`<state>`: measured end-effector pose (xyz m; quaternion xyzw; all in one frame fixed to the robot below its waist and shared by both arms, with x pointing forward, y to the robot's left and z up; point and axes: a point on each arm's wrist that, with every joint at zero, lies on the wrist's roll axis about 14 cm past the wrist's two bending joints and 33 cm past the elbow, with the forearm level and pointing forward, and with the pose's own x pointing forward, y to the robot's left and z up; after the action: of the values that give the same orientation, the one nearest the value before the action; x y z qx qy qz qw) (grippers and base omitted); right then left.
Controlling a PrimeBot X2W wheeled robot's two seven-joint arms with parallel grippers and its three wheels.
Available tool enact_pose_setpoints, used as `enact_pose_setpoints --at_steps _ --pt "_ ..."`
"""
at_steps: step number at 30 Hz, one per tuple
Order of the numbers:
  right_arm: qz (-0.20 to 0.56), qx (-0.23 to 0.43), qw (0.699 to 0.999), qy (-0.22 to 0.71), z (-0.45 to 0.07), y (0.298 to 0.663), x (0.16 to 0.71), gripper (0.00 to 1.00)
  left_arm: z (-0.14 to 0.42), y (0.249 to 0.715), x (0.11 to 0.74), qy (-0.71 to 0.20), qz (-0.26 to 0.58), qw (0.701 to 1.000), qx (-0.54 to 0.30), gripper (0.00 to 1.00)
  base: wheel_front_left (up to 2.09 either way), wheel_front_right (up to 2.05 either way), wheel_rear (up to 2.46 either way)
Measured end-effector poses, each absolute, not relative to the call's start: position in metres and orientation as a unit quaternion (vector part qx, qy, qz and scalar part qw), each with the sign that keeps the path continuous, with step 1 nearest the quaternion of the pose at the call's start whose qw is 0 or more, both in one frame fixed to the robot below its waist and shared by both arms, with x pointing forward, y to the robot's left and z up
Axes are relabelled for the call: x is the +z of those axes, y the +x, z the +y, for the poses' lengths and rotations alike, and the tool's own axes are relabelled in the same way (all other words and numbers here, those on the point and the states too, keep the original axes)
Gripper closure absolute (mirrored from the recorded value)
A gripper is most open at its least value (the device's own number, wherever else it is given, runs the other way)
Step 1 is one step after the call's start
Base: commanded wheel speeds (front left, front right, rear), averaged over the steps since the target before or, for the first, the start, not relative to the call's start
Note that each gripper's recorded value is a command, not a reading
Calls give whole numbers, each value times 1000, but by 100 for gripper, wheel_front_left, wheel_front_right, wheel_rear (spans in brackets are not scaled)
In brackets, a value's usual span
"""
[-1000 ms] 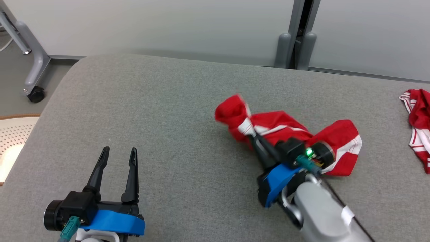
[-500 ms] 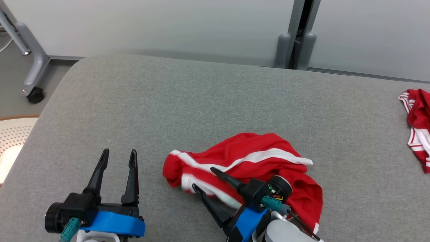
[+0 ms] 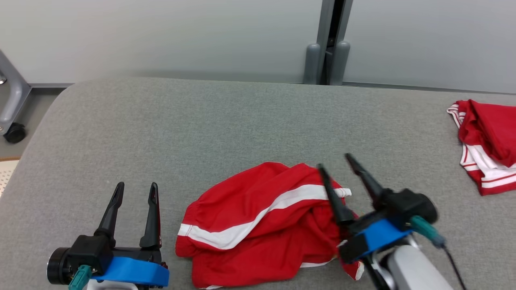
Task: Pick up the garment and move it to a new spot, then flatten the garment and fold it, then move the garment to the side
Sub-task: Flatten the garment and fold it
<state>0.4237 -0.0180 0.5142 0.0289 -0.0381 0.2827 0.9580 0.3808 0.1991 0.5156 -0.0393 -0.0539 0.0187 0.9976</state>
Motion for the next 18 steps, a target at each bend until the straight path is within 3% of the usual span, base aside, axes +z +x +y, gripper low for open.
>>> enact_pose_setpoints --at_steps 9,18 --pt "-57 141 988 23 -113 418 518 0 189 385 514 -38 -51 998 1 0 0 0 0" --pt "-57 100 993 27 -136 405 515 0 185 386 512 -37 -49 998 -7 0 0 0 0"
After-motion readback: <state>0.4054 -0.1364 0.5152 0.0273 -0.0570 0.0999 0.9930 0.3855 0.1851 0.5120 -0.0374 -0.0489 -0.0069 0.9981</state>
